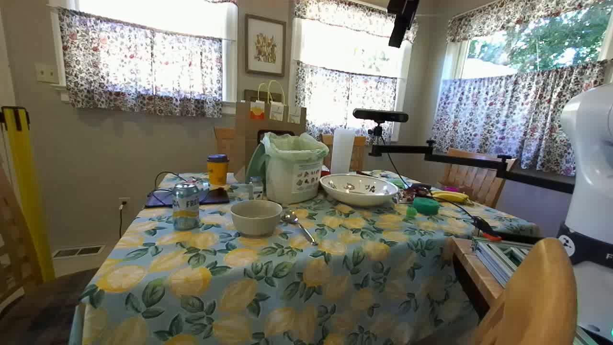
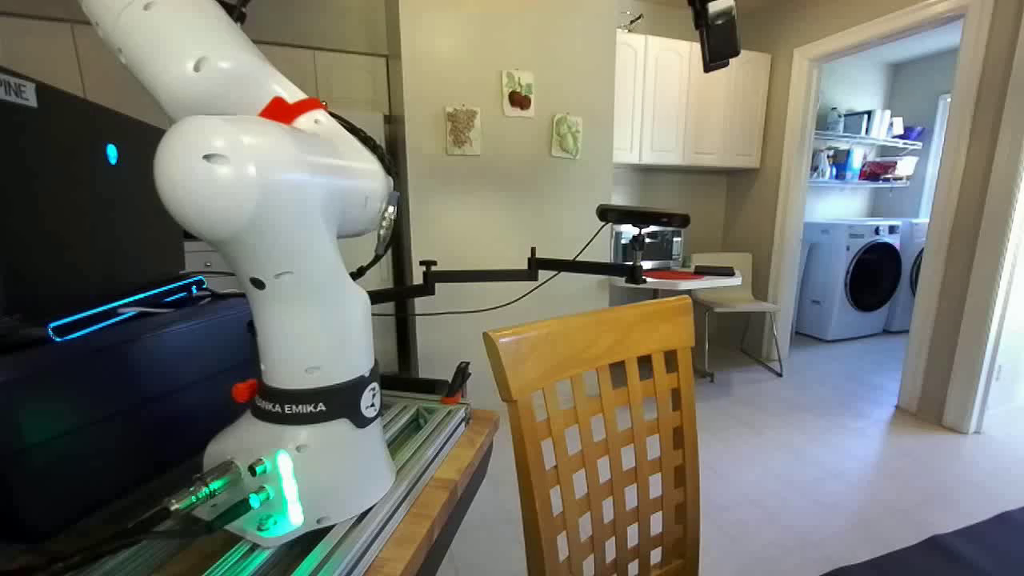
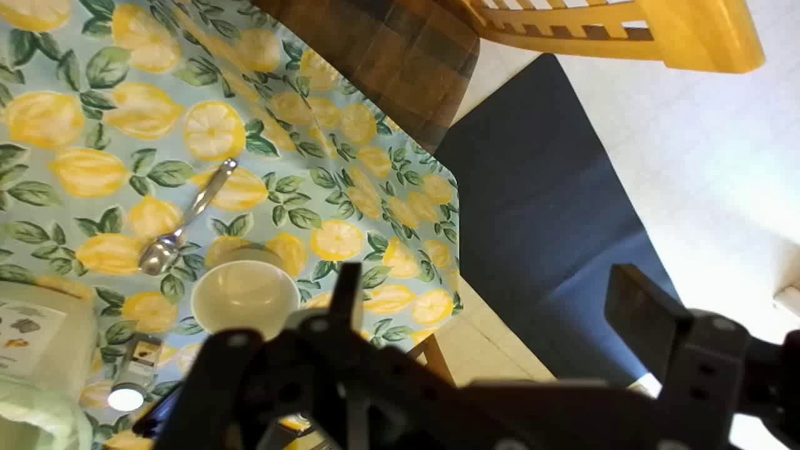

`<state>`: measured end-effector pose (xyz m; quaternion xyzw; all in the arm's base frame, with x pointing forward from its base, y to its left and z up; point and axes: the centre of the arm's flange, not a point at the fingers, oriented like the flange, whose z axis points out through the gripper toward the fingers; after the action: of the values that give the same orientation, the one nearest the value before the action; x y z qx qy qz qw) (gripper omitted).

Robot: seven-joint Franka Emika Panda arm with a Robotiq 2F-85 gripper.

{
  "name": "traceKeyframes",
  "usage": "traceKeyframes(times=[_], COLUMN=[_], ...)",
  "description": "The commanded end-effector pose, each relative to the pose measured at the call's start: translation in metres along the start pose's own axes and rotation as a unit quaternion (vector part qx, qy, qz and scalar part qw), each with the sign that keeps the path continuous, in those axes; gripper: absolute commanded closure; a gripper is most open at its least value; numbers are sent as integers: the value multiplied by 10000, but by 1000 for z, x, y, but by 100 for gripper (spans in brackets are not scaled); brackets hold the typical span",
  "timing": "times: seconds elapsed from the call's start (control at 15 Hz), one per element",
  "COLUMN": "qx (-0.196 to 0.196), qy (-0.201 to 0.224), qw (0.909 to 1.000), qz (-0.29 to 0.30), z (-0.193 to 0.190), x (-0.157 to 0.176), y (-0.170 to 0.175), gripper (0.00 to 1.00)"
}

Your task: Move the can forward

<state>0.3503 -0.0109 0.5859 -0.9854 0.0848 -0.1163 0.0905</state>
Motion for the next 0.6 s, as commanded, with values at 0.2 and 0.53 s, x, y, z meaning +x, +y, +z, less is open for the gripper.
traceKeyframes(times=[0.2, 0.53], qx=[0, 21], qy=[0, -163], qw=[10000, 9997], qz=[0, 175], z=[0, -11], x=[0, -14], y=[0, -6], gripper=[0, 0])
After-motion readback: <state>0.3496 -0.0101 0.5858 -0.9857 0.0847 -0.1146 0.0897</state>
